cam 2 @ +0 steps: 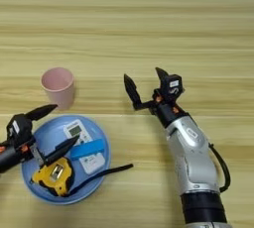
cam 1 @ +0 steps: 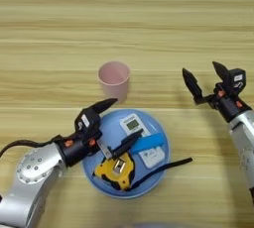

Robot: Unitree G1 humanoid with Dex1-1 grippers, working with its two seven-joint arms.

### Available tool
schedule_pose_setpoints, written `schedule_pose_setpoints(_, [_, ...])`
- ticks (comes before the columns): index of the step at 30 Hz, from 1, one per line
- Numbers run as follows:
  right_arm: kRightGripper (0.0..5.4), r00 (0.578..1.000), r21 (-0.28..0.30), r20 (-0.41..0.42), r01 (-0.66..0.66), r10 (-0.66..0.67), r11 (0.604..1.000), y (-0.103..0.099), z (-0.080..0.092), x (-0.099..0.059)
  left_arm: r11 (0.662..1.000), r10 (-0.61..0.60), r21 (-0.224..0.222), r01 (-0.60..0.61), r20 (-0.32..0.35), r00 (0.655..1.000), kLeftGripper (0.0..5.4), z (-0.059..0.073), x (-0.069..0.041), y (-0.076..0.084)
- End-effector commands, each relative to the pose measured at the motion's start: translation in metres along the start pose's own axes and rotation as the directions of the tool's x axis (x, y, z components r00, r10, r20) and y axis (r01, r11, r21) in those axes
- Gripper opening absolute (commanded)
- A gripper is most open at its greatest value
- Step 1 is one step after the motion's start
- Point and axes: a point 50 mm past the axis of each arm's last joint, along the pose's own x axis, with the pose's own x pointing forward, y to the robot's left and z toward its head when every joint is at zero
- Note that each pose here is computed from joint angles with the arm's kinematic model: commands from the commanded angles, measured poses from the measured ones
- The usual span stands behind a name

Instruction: Move the objects on the table

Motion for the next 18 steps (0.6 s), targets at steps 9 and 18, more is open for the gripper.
schedule_pose_setpoints(9, [5.4, 1.0, -0.008, 0.016, -0.013, 0.013, 1.0, 0.005, 0.002, 0.004, 0.998, -0.061, -0.017, 0.06, -0.06, 0.996, 5.35, -0.009, 0.016, -0.006])
schedule_pose_setpoints(18, [5.4, 1.0, -0.01, 0.014, -0.016, 0.016, 1.0, 0.006, 0.002, 0.005, 0.999, -0.05, -0.008, 0.049, -0.127, 0.991, 5.35, -0.014, 0.024, -0.004])
